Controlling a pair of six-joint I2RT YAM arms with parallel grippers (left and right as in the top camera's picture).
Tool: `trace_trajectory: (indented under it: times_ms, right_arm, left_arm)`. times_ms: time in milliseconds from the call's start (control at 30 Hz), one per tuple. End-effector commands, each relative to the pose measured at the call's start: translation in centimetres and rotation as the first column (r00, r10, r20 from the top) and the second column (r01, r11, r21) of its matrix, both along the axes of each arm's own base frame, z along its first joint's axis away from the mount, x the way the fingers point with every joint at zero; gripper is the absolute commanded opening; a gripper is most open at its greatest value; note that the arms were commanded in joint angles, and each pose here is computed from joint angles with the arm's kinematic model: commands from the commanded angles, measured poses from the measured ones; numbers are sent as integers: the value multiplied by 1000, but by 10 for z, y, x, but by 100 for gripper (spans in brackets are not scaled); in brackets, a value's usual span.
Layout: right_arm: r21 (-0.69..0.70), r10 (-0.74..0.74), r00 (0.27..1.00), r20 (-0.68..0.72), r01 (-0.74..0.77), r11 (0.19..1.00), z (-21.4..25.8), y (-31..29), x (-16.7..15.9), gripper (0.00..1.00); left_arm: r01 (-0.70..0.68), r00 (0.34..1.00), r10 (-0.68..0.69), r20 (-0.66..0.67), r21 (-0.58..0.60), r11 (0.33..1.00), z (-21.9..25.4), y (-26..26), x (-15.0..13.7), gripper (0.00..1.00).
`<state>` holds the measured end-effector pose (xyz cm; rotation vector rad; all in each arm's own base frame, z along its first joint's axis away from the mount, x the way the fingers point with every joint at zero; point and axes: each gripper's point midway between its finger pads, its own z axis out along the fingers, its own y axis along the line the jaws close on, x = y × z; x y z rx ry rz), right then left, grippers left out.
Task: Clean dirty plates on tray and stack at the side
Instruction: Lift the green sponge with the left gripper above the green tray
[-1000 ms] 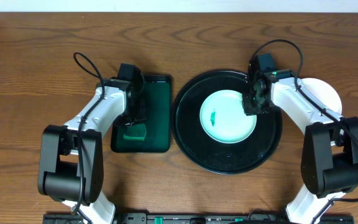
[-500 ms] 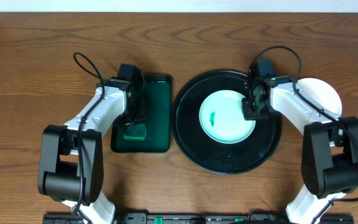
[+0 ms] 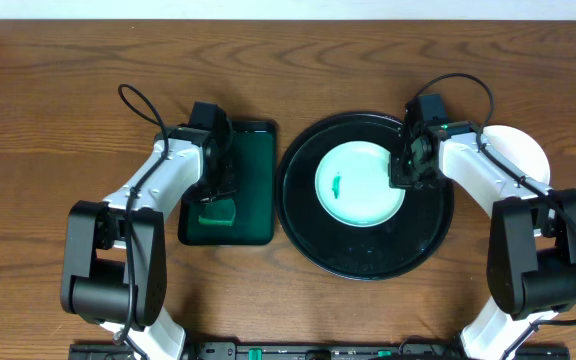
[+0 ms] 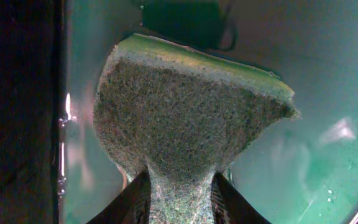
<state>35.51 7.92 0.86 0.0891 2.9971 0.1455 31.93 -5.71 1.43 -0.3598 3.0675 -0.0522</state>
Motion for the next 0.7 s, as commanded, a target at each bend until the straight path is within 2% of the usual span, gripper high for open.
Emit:
trace_trajectory:
  times_ms: [0, 167, 367, 400, 500, 633, 667]
  right_arm:
    - [35, -106, 994, -3, 106, 994, -2, -12, 5, 1]
    - [101, -75, 997, -9, 75, 992, 0, -8, 5, 1]
    - [93, -23, 1000, -6, 24, 995, -1, -7, 4, 1]
    - [92, -10, 1000, -5, 10, 996, -1, -6, 3, 1]
    - [84, 59, 998, 3, -59, 995, -1, 1, 2, 1]
    - [82, 86, 996, 4, -86, 993, -1, 6, 0, 1]
    - [82, 90, 996, 4, -90, 993, -1, 7, 0, 1]
  left_arm:
    - [11, 1000, -10, -30, 7, 1000, -8, 0, -4, 33]
    - [11, 1000, -11, -26, 6, 1000, -8, 0, -3, 33]
    - [11, 1000, -11, -23, 5, 1000, -8, 0, -3, 30]
    - [11, 1000, -11, -23, 5, 1000, -8, 0, -3, 21]
    - [11, 1000, -11, -23, 5, 1000, -8, 0, -3, 10]
    - [11, 1000, -11, -23, 5, 1000, -8, 0, -3, 17]
    - [11, 1000, -11, -23, 5, 1000, -8, 0, -3, 23]
